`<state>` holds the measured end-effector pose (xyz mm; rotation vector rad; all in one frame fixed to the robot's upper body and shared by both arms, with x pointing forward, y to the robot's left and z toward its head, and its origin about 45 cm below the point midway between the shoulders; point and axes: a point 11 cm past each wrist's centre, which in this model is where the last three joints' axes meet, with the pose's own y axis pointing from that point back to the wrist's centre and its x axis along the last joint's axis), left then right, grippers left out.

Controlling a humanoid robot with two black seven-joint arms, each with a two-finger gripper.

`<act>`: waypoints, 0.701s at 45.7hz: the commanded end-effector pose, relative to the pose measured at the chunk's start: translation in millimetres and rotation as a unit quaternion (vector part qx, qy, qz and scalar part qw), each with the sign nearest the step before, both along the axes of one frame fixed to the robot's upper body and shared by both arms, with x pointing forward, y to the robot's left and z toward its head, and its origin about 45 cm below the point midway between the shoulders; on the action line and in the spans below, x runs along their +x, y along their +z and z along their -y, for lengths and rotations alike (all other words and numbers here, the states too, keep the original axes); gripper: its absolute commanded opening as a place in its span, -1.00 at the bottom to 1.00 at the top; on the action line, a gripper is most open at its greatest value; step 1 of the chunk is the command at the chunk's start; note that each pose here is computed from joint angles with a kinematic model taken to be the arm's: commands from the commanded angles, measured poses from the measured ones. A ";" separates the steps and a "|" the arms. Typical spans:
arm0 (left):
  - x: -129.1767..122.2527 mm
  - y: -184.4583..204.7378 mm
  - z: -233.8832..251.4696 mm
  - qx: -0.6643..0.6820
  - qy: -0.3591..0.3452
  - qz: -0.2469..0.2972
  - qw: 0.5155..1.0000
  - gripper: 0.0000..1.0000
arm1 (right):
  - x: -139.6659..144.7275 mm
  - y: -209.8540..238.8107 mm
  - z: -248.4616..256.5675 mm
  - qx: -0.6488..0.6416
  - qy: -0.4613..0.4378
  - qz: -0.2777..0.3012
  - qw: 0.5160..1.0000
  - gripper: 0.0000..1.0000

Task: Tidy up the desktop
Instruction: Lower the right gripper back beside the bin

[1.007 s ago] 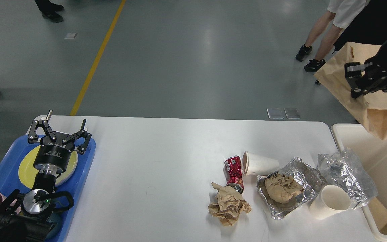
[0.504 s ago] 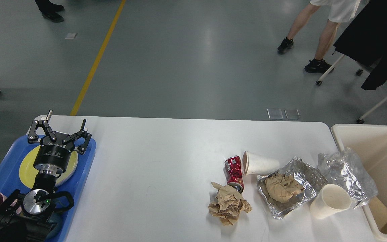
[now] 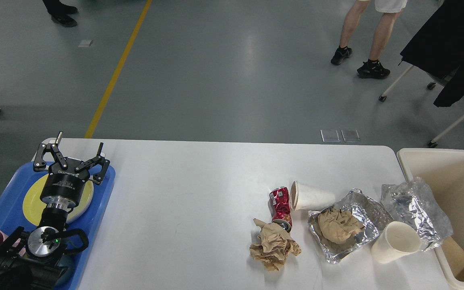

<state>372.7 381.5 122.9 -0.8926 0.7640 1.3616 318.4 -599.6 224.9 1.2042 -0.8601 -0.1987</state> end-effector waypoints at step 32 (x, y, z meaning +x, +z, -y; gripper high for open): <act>-0.1 0.0 -0.3 0.000 0.000 0.000 1.000 0.93 | -74.9 -176.7 -26.1 -0.021 -0.039 0.020 0.999 -1.00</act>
